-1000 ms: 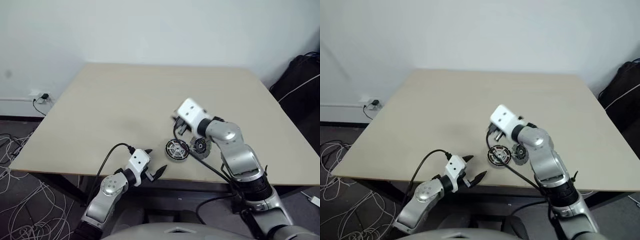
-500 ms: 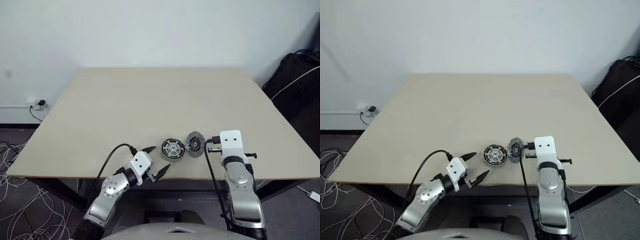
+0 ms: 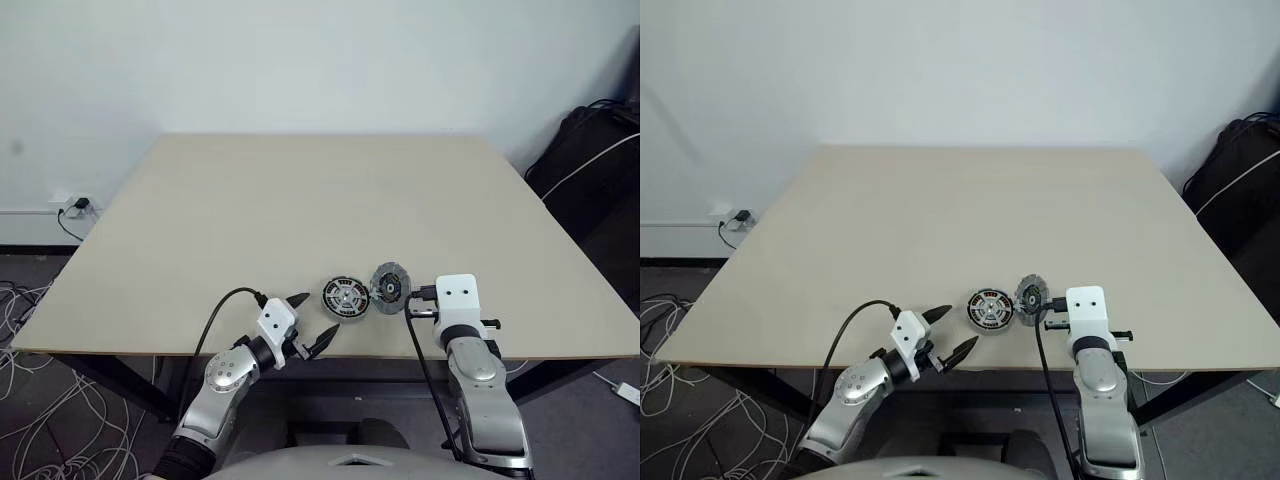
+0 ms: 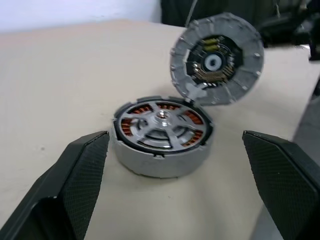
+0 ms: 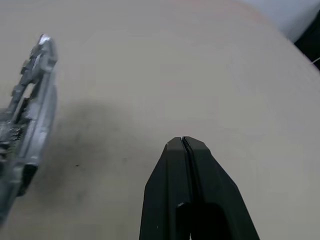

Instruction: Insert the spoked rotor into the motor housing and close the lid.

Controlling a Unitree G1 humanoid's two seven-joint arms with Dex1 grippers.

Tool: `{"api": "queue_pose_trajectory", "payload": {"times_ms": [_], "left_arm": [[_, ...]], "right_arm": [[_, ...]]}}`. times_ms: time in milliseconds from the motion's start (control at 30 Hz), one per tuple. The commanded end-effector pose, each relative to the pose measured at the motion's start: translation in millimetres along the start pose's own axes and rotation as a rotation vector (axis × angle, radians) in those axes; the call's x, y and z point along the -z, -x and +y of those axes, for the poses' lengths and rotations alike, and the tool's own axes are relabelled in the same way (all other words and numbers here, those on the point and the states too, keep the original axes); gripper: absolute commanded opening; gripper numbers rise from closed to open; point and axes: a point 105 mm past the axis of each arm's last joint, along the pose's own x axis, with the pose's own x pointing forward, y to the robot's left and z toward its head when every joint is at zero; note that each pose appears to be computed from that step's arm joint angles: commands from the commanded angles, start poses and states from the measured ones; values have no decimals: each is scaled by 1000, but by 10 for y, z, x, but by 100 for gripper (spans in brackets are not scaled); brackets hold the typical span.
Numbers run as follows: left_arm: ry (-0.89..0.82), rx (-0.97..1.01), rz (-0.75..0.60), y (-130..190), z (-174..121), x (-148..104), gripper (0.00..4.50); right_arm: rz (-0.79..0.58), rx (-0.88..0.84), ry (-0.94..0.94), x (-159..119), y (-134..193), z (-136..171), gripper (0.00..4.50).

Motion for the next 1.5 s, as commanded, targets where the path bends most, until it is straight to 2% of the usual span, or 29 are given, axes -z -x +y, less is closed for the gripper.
{"api": "queue_pose_trajectory", "payload": {"times_ms": [33, 233, 433, 567, 867, 1100, 1167, 1267, 1400, 1500], "left_arm": [[17, -46, -51, 13, 28, -65, 450], [-3, -65, -35, 88, 19, 28, 450], [-12, -70, -37, 90, 53, 38, 450], [-23, -76, -48, 74, 87, 8, 450], [-29, -80, -50, 83, 108, -3, 450], [-29, -76, -61, 81, 99, -36, 450], [-31, -76, -65, 84, 100, -51, 450], [-34, -75, -66, 90, 98, -58, 450], [-34, -75, -62, 101, 96, -47, 450], [-30, -71, -56, 101, 87, -32, 450]], "right_arm": [[-95, -135, -101, -278, 16, 198, 3], [-166, -418, -208, -605, 165, 604, 3], [-175, -517, -187, -716, 164, 819, 3], [-126, -559, -181, -618, 107, 968, 3], [-16, -544, -165, -255, -143, 1078, 3], [16, -516, -135, -172, -364, 1091, 3], [-16, -526, -131, -238, -360, 1097, 3], [-163, -565, -106, -461, -275, 1073, 3], [-266, -696, -57, -555, -143, 998, 3], [-270, -715, 37, -503, -158, 880, 90]]}}
